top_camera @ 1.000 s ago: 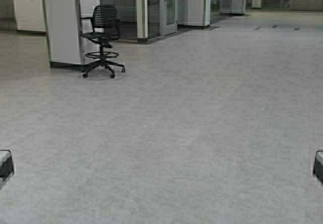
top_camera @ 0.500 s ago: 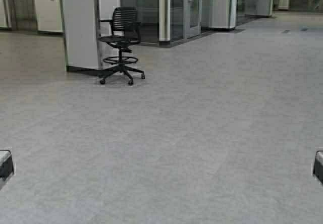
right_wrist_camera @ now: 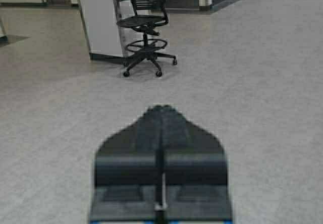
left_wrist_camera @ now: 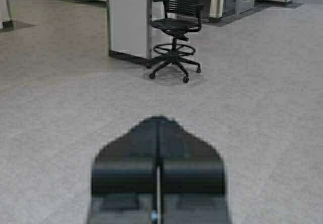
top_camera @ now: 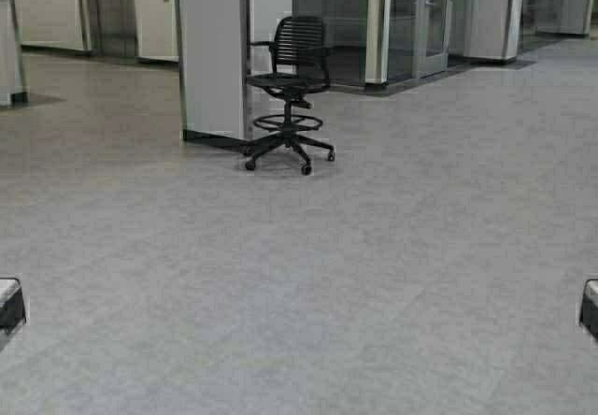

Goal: Navigate to elevator, push the call button, then enter the elevator

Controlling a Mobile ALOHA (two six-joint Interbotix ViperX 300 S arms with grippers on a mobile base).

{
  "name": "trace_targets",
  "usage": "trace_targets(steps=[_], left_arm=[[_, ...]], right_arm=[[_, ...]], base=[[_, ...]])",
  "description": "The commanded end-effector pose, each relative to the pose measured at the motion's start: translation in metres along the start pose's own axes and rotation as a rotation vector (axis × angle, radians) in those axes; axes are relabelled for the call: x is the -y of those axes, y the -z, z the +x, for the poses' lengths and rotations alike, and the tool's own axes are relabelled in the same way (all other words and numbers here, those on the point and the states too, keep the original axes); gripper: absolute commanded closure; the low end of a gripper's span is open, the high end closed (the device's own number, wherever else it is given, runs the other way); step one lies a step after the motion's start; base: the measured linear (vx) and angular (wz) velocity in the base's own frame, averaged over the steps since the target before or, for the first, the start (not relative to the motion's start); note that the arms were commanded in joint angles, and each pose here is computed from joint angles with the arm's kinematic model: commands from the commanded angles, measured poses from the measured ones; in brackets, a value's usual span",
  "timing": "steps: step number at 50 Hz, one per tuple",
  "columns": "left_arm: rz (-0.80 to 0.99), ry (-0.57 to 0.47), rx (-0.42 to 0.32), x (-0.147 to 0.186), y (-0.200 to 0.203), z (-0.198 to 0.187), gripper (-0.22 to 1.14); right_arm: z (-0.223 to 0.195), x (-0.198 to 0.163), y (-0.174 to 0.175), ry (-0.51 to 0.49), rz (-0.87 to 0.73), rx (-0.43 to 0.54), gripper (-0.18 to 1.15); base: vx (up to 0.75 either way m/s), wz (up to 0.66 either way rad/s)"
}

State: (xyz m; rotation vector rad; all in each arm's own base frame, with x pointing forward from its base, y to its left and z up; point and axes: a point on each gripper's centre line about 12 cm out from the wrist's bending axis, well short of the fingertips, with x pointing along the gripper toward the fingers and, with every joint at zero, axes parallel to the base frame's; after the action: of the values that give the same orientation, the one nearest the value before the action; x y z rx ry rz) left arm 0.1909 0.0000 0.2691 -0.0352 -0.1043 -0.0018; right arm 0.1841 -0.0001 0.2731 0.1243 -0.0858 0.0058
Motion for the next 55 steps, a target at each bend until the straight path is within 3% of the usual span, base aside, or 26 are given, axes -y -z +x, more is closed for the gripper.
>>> trace_targets(steps=[1,55], left_arm=[[0.0,0.0,0.02,0.0002,-0.0069,0.0029,0.89],[-0.031,0.002,0.057,0.0004,-0.0144,-0.002,0.89]], right_arm=[[0.0022,-0.0007,-0.0058,-0.002,-0.002,0.017,0.9],[0.0016,-0.0008,-0.0067,-0.003,-0.002,0.021,0.9]], base=[[0.76,0.11],[0.71,0.17]])
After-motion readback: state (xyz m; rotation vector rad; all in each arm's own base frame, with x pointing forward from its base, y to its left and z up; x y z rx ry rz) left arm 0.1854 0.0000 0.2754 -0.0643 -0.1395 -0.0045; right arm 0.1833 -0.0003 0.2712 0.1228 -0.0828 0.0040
